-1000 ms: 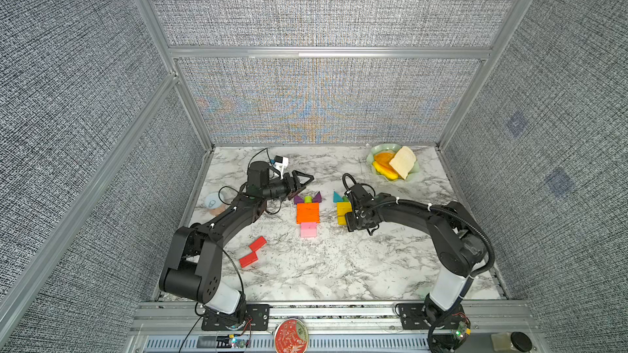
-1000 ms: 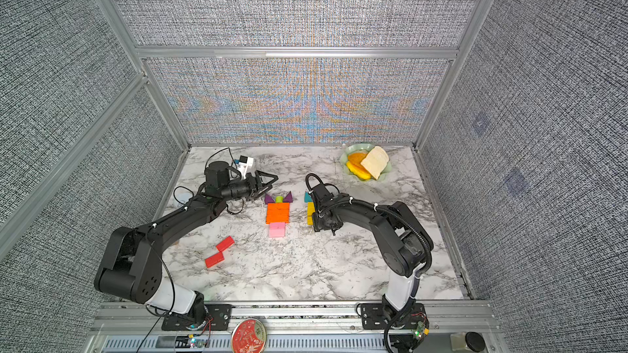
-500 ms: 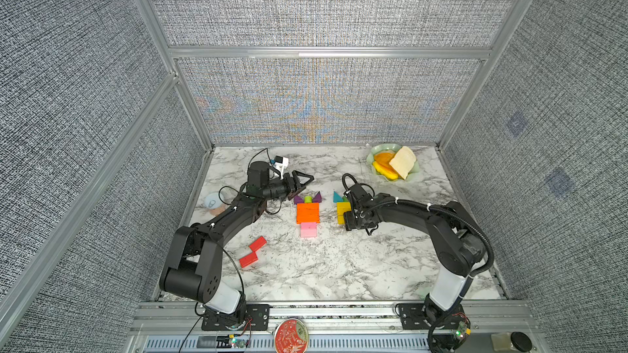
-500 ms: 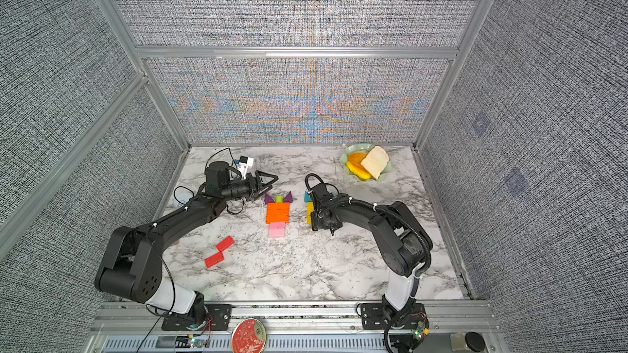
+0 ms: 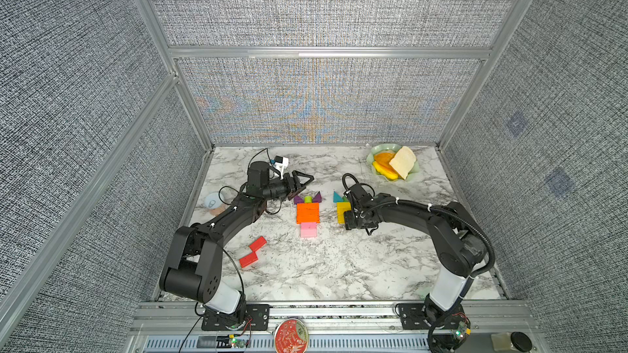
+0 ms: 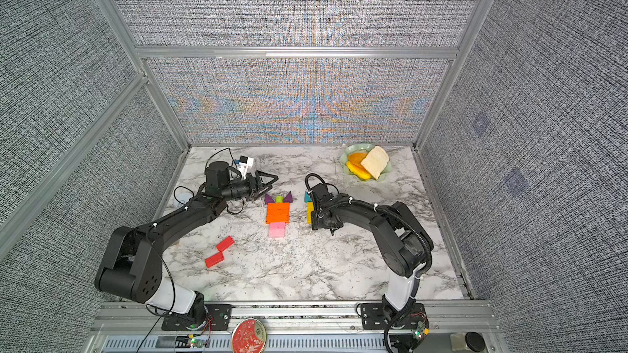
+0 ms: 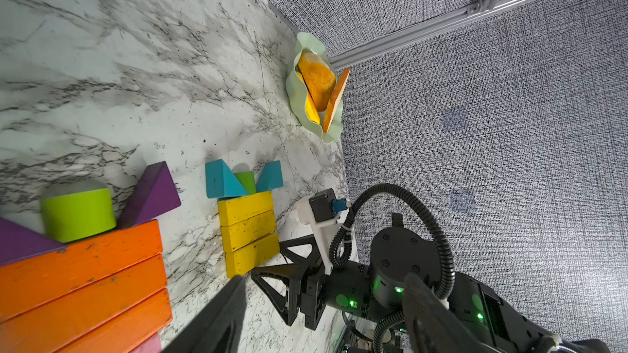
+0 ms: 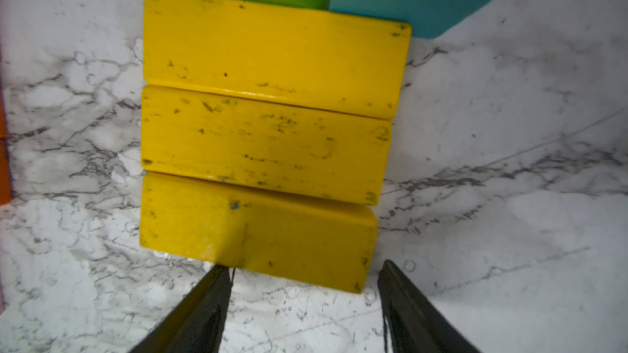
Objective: Assemble a carrot with building blocks
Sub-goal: Assemble the building block at the center of the board.
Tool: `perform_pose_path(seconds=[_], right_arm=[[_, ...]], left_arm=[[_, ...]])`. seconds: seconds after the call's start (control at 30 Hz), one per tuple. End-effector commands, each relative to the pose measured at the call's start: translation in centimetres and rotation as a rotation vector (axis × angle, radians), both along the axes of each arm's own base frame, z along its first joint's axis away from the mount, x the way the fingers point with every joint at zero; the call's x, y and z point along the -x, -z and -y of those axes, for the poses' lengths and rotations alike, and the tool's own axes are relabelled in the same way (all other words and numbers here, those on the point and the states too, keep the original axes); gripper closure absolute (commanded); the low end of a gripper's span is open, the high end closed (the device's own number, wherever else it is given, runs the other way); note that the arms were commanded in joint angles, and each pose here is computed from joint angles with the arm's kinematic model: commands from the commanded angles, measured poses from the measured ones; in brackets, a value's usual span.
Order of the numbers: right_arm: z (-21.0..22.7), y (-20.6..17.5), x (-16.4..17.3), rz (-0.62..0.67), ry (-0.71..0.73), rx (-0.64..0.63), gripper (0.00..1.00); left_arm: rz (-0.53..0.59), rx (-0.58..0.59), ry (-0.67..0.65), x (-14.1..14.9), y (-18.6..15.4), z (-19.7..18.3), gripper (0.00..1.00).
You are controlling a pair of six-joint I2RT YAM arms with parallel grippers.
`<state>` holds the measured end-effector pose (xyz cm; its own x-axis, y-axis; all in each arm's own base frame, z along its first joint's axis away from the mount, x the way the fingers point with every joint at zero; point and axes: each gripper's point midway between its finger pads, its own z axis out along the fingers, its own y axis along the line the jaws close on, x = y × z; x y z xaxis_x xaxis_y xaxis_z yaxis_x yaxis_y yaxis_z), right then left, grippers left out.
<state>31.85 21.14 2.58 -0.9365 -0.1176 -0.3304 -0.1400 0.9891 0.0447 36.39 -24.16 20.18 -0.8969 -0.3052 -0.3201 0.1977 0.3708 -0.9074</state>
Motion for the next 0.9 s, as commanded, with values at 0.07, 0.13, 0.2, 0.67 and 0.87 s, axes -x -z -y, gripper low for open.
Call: perform_pose_path(seconds=[0.07,0.13,0.2,0.67,0.87], right_arm=[[-0.1,-1.4,0.1,0.018,-0.024,0.011,0.28],[-0.3,-2.8,0.3,0.036,-0.047,0.015,0.28],[-0.3,-4.6,0.4,0.066,-0.069,0.028,0.27],[2.4,-11.2,0.8,0.319,-0.117,0.008,0.01],[2.2,-11.7,0.9,0.335,-0.118,-0.059,0.01]], left_arm=[[0.044,-0.028,-0.006,-0.4,-0.6,-0.3,0.26],[0.077,-0.111,-0.052,-1.1,-0.4,-1.1,0.26],[0.088,-0.269,-0.171,-2.3,0.3,-3.4,0.26],[-0.278,-0.777,-0.603,6.3,7.1,-17.3,0.00],[-0.496,-0.880,-0.524,11.3,12.9,-18.3,0.08]])
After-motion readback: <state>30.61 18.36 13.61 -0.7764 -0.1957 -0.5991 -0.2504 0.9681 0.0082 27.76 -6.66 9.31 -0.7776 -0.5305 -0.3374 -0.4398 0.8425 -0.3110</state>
